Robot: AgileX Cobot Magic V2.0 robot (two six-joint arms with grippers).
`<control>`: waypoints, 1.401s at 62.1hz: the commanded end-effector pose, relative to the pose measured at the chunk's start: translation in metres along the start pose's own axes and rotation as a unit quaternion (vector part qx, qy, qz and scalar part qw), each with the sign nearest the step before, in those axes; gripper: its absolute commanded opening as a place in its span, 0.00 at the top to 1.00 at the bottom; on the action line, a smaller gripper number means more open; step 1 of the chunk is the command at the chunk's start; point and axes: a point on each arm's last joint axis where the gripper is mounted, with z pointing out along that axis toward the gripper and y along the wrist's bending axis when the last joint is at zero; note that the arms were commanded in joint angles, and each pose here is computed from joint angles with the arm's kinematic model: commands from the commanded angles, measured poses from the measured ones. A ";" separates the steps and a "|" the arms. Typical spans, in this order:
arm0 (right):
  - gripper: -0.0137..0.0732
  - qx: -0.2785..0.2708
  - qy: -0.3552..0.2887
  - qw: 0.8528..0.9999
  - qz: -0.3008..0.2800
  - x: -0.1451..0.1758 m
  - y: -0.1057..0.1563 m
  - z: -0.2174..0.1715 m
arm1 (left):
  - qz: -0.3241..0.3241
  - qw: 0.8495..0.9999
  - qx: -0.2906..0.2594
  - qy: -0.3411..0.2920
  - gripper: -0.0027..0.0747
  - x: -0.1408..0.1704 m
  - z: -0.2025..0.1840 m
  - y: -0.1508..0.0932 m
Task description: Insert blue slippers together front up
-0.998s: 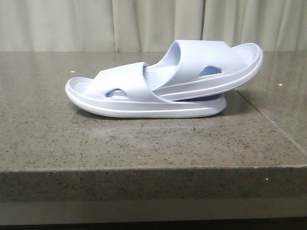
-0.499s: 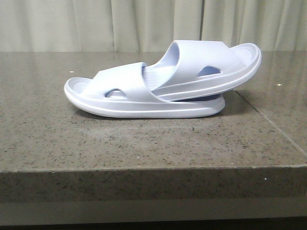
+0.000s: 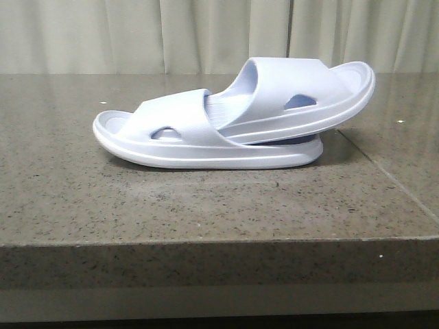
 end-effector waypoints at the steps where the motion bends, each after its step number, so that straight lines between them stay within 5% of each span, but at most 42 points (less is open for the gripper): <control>1: 0.92 0.002 -0.039 0.999 -0.003 -0.011 0.000 -0.005 | -0.006 0.999 -0.001 -0.047 0.99 -0.006 -0.002 0.000; 29: 0.92 0.004 -0.039 0.999 -0.005 -0.011 0.000 -0.005 | -0.006 0.999 -0.001 -0.047 0.99 -0.006 -0.002 0.000; 38: 0.92 0.020 -0.088 0.996 -0.018 -0.007 -0.003 -0.014 | -0.006 0.999 -0.001 -0.047 0.99 -0.006 -0.002 0.000; 59: 0.92 0.030 -0.321 0.946 -0.021 0.058 -0.007 0.013 | -0.006 0.999 -0.001 -0.047 0.99 -0.006 -0.002 0.000; 79: 0.92 0.037 -0.389 0.921 0.011 0.120 -0.012 0.051 | -0.006 0.999 -0.001 -0.047 0.99 -0.006 -0.002 0.000; 87: 0.92 0.040 -0.384 0.922 0.012 0.121 -0.012 0.051 | -0.006 0.999 -0.001 -0.047 0.99 -0.006 -0.002 0.000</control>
